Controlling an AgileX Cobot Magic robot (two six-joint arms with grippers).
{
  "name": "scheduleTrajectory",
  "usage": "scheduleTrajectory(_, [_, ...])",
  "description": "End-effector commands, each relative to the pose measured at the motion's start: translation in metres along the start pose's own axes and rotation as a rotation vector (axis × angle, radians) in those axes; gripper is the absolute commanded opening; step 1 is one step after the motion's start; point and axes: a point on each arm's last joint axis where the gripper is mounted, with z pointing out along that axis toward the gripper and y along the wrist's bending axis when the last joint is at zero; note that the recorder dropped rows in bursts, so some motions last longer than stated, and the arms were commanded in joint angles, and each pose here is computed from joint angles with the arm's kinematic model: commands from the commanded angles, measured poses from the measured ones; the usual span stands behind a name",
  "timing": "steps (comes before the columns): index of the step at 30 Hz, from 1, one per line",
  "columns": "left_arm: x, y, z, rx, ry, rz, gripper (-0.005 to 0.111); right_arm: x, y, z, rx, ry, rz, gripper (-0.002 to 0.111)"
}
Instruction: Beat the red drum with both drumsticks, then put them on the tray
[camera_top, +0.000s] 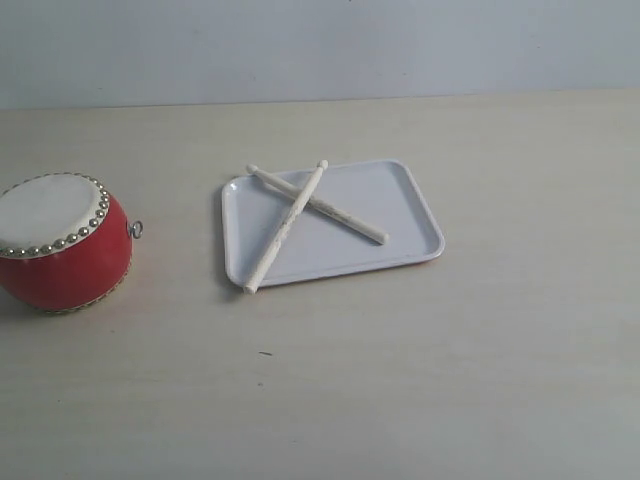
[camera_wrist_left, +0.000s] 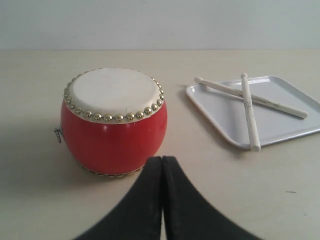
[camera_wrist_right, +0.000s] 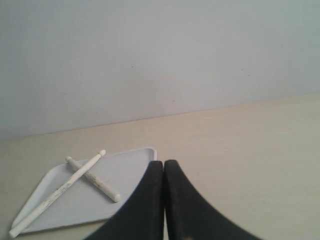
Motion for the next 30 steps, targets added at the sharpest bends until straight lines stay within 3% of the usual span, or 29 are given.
scheduleTrajectory(1, [0.0005, 0.0004, 0.0001, -0.004, -0.005, 0.01, 0.0, 0.0009, -0.0006, -0.0001, 0.006, -0.004, -0.012, 0.0])
scheduleTrajectory(11, [0.0005, 0.0004, 0.0001, -0.004, -0.005, 0.01, 0.0, 0.0008, -0.0008, -0.0001, 0.008, -0.005, -0.023, 0.0])
scheduleTrajectory(21, [0.0001, 0.0035, 0.0001, -0.06, -0.012, -0.004, 0.0, 0.0018, -0.0074, -0.0004, 0.078, 0.022, -0.399, 0.0])
scheduleTrajectory(30, [0.0, 0.0048, 0.0001, -0.083, -0.014, -0.009, 0.0, 0.0018, -0.0065, -0.0003, 0.069, 0.019, -0.348, 0.0])
